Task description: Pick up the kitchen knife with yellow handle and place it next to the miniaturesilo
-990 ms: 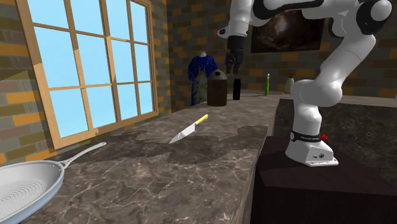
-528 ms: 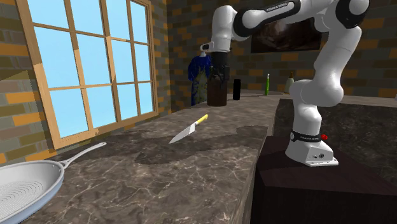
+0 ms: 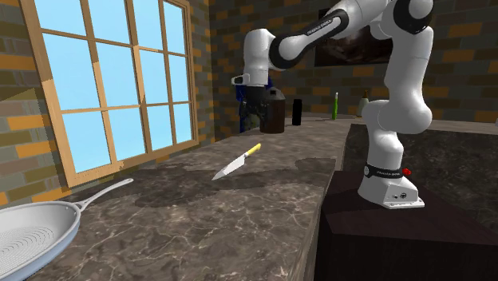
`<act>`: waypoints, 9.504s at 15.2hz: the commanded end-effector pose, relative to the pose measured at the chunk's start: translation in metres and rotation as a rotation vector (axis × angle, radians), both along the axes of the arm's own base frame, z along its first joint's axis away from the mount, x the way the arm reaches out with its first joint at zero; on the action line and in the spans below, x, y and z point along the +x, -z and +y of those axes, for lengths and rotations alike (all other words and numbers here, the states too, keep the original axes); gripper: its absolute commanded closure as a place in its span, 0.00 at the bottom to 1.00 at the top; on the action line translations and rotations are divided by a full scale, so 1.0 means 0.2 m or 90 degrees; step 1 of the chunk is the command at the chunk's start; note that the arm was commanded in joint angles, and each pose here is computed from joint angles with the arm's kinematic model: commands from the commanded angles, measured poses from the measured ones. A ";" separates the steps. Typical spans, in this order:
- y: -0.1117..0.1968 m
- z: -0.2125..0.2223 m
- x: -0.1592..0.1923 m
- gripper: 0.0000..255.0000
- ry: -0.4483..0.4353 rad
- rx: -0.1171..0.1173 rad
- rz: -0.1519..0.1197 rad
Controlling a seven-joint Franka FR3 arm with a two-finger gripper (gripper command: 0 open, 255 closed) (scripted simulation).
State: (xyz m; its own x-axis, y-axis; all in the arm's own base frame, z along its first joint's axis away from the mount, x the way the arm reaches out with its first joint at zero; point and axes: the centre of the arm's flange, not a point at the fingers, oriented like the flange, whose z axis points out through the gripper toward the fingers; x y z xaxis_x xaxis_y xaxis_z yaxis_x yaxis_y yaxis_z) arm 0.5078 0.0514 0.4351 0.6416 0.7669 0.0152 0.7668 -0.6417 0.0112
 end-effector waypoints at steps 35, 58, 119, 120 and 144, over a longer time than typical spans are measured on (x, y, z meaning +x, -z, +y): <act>0.46 0.25 0.24 1.00 -0.181 -0.015 0.019; -0.14 0.25 0.24 1.00 -0.181 -0.015 0.019; -1.28 -0.75 -0.27 1.00 -0.181 -0.015 0.019; -1.28 -0.81 -0.30 1.00 -0.181 -0.015 0.019; -1.18 -2.00 -0.90 1.00 -0.181 -0.015 0.019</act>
State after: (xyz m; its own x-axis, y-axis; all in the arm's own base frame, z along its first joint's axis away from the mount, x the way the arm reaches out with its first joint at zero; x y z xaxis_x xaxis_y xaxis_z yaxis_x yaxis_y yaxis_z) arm 0.3293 -0.3472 0.6753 0.4005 0.9161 -0.0208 0.9162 -0.4006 -0.0020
